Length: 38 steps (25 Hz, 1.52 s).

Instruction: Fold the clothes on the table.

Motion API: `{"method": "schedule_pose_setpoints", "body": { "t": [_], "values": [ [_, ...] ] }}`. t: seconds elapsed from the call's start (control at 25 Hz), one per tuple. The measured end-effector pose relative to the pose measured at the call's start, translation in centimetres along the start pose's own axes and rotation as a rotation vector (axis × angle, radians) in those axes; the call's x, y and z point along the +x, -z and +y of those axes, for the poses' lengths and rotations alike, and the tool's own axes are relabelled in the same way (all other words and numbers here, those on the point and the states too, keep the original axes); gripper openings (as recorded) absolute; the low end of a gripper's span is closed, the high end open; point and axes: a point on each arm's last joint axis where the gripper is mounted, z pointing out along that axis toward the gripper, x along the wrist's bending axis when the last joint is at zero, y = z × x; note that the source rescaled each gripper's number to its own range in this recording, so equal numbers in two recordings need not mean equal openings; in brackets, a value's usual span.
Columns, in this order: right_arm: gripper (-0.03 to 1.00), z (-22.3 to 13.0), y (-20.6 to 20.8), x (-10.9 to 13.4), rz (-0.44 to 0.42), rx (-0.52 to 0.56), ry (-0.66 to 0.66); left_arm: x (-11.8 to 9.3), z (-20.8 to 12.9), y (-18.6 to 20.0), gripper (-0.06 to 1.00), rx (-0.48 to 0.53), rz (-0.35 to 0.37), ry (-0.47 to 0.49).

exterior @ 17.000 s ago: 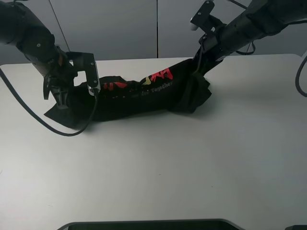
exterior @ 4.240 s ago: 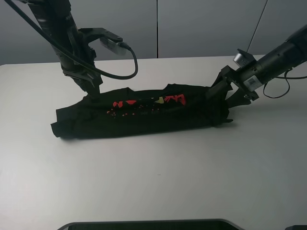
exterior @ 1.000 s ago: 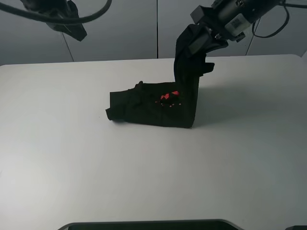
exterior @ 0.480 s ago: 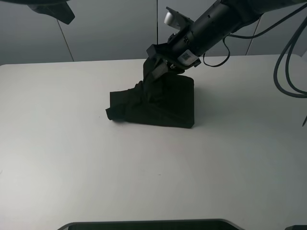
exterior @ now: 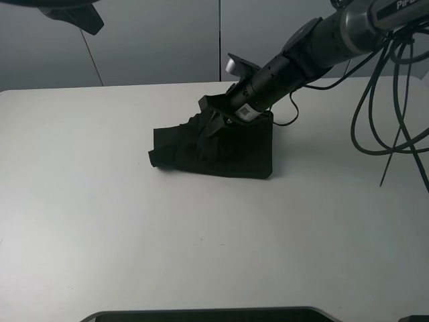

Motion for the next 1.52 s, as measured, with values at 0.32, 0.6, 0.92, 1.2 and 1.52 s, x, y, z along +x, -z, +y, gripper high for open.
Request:
{"method": "schedule_pose_setpoints", "body": {
  "t": [0.32,0.6,0.92,1.2,1.52],
  "values": [
    [0.06,-0.1,-1.5,1.4,0.054,-0.024,0.028,0.0,0.0,0.0,0.51,0.000,0.000,0.000],
    [0.09,0.1,-2.0,3.1,0.121,-0.075,0.045,0.0,-0.1,0.0,0.51,0.010,-0.004,0.002],
    [0.97,0.1,-2.0,3.8,0.192,-0.078,0.074,-0.1,-0.1,0.0,0.51,0.014,-0.006,0.019],
    [1.00,0.1,-1.4,4.6,0.229,-0.073,0.127,-0.1,-0.3,0.0,0.69,0.028,-0.012,0.019],
    [1.00,1.3,4.2,8.2,0.203,-0.174,0.256,-0.1,-0.3,0.0,1.00,0.039,-0.014,0.099]
  ]
}}
